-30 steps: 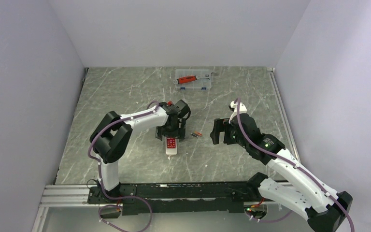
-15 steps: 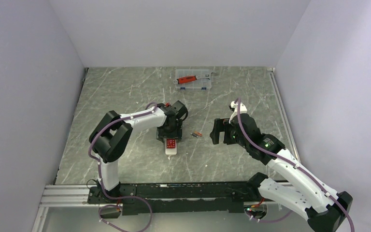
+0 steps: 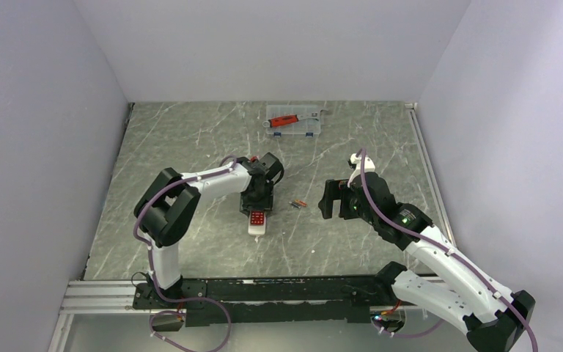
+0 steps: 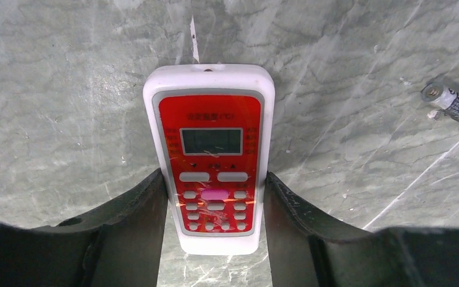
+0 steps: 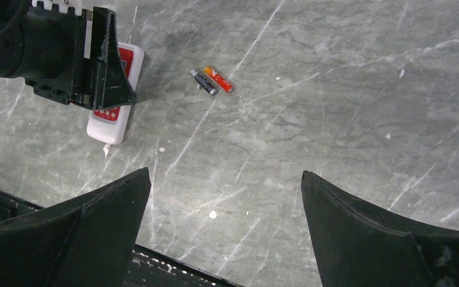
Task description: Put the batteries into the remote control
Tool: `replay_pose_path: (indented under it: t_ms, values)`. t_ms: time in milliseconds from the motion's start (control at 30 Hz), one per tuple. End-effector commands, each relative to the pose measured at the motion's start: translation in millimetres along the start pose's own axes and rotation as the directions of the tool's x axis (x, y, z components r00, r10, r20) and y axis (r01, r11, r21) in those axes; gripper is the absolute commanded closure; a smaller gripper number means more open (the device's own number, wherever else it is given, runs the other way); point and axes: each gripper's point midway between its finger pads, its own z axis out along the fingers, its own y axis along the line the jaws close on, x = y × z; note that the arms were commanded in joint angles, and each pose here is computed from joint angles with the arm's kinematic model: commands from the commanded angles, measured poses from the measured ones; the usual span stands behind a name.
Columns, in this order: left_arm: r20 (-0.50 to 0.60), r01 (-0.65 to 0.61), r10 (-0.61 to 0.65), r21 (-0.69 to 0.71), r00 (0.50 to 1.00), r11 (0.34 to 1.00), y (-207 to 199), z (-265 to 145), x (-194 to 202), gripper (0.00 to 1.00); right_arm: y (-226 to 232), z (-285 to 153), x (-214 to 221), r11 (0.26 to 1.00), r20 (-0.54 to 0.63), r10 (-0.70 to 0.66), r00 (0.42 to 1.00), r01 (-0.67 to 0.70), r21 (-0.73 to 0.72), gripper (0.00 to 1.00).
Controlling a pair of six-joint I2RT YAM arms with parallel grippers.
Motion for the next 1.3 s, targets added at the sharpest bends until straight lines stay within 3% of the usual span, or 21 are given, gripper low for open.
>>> replay_pose_path:
  t_ms: [0,33,400,767,967,1267]
  values:
    - [0.026,0.025,-0.027,0.064,0.999,0.998,-8.0,-8.5,-3.4,0.96,5.0,-2.3,-2.4,1.0,0.007,0.017,1.0,-0.017,-0.023,0.01]
    - [0.035,0.03,-0.033,0.078,0.999,0.996,-9.3,-11.7,-4.3,1.0,5.7,-2.2,-1.8,0.999,0.006,0.018,1.0,-0.018,-0.027,0.01]
    - [0.121,0.06,-0.101,0.303,0.987,0.951,-29.1,-61.8,-12.7,1.0,20.6,-4.8,-2.9,0.994,-0.002,0.045,0.999,-0.045,-0.101,0.02]
    - [0.198,0.074,-0.225,0.572,0.954,0.817,-51.4,-124.8,-18.0,1.0,75.7,-19.4,-1.3,0.904,-0.052,0.149,0.987,-0.158,-0.397,0.09]
    - [0.171,0.123,-0.307,0.659,0.936,0.742,-55.9,-143.2,-14.8,1.0,93.9,-20.1,1.8,0.844,-0.08,0.2,0.976,-0.213,-0.492,0.16]
    - [0.096,0.208,-0.392,0.719,0.915,0.663,-58.7,-154.3,-8.7,1.0,111.5,-14.0,-0.3,0.857,-0.078,0.171,0.982,-0.187,-0.48,0.23]
